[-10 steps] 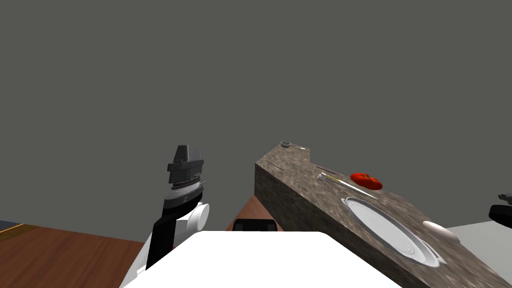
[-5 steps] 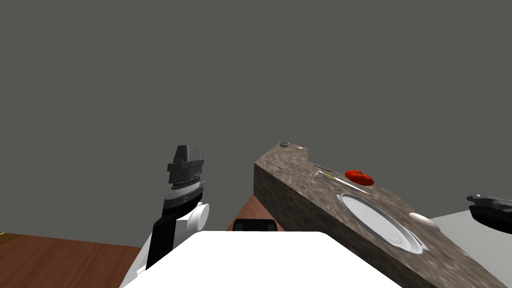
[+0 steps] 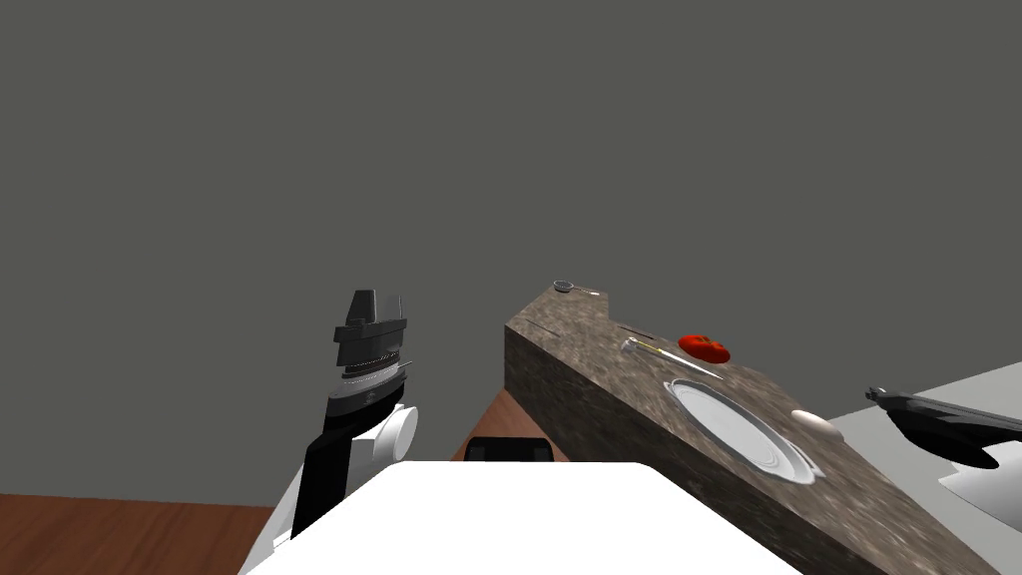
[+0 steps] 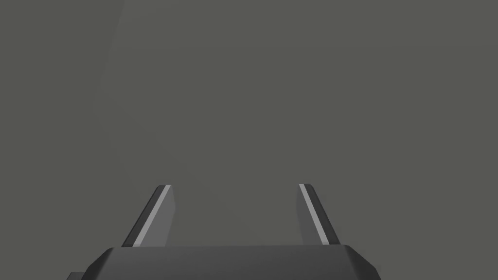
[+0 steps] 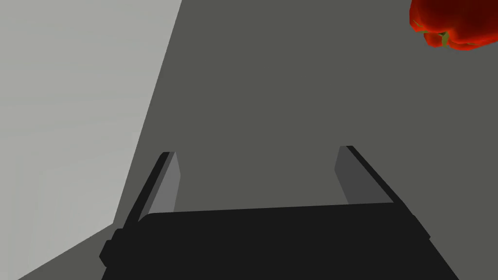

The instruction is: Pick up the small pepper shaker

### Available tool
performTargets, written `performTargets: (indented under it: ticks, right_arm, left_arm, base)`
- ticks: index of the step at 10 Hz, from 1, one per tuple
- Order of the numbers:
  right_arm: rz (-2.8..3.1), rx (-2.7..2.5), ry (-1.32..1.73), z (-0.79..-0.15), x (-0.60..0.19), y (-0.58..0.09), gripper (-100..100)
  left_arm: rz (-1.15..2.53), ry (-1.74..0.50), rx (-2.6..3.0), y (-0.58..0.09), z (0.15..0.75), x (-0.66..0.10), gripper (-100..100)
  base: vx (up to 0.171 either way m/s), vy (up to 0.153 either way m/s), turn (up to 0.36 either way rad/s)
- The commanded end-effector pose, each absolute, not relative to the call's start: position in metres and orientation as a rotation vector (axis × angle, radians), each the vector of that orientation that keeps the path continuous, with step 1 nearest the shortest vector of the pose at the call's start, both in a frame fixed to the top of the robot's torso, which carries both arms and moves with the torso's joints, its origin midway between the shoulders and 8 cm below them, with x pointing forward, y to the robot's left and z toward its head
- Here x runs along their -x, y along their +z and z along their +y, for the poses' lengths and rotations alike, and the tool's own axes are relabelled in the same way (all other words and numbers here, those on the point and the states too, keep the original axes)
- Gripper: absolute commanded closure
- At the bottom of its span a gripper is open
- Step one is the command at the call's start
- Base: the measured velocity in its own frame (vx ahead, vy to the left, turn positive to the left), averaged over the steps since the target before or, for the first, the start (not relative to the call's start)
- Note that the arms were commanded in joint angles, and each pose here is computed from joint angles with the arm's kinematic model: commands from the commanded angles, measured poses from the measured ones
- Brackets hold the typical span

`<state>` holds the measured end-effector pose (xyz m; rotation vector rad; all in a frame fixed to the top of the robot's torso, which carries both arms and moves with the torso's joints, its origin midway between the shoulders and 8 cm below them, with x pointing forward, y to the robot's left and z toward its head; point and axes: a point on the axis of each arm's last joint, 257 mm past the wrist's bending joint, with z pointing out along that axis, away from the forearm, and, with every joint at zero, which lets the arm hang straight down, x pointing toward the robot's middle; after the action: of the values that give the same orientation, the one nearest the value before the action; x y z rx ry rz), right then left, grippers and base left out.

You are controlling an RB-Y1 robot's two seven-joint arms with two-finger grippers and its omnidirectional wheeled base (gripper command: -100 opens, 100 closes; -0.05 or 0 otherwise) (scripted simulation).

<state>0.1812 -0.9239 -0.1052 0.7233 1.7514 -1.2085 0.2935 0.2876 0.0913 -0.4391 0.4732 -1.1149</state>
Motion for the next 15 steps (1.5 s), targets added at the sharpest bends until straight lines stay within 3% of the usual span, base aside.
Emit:
performTargets:
  ticks: [1, 15]
  right_arm:
    - [1.758, -0.712, -1.143, -0.914, -0.198, -0.123, -100]
    - [1.79, -0.603, -0.833, -0.823, -0.308, -0.233, -100]
  left_arm:
    - [0.473, -1.115, 0.439, 0.091, 0.288, -0.293, 0]
    - [0.473, -1.115, 0.439, 0.091, 0.288, -0.293, 0]
  base:
    - [-0.007, 0.003, -0.099]
    - [-0.001, 0.0, -0.061]
